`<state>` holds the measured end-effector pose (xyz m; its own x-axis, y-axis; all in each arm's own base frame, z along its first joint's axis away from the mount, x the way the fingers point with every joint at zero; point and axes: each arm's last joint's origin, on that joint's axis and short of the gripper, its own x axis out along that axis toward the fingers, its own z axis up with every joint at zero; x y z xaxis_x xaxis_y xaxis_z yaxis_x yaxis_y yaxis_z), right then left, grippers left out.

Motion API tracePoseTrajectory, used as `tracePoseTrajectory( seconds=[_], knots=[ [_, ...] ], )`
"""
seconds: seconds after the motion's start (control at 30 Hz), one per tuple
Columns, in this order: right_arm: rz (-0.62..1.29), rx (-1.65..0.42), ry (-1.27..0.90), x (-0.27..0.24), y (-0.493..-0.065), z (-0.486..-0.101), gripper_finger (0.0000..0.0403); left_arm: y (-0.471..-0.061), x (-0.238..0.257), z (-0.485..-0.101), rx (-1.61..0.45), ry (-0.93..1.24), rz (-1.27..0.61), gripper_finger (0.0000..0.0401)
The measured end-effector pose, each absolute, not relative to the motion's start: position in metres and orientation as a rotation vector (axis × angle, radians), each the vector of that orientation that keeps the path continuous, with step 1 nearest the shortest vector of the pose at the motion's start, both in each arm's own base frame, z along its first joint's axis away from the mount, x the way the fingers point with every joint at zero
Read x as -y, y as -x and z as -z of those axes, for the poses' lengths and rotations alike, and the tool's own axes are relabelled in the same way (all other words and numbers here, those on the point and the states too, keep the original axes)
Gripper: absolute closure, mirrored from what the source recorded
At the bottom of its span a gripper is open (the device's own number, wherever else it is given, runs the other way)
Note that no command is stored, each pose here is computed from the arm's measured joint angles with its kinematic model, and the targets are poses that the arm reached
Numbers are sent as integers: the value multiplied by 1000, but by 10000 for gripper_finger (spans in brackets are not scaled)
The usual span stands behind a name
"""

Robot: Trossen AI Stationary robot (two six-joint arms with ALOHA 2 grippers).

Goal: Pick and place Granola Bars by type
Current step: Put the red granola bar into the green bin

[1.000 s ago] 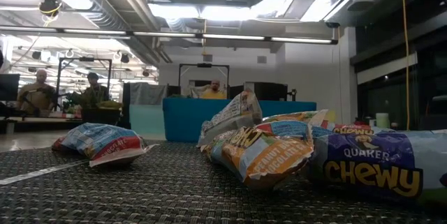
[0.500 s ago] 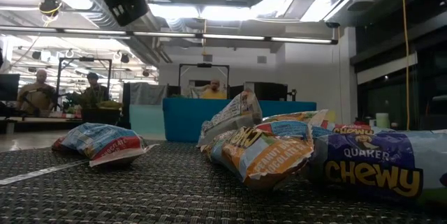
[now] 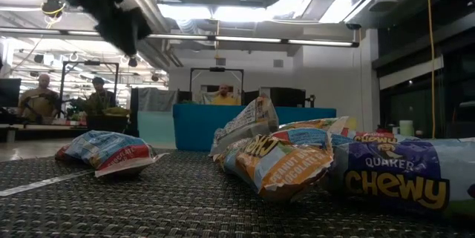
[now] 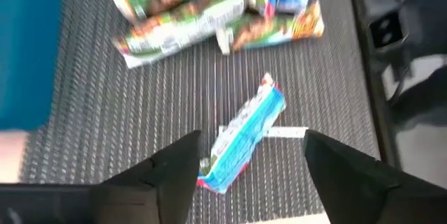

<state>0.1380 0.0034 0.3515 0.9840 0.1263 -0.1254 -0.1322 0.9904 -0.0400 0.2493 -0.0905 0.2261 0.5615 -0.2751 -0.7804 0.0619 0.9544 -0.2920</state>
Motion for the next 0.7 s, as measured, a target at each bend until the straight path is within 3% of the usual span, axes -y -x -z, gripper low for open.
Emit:
tracePoseTrajectory(
  seconds=[0.3, 0.7],
  knots=[
    [-129, -134, 25, -3, -138, -351, 382, -258, 110, -190, -1082, 128, 237, 146],
    [-131, -146, -6, -4, -138, -349, 382, -269, 113, -165, -1103, -44, 207, 146]
  ],
)
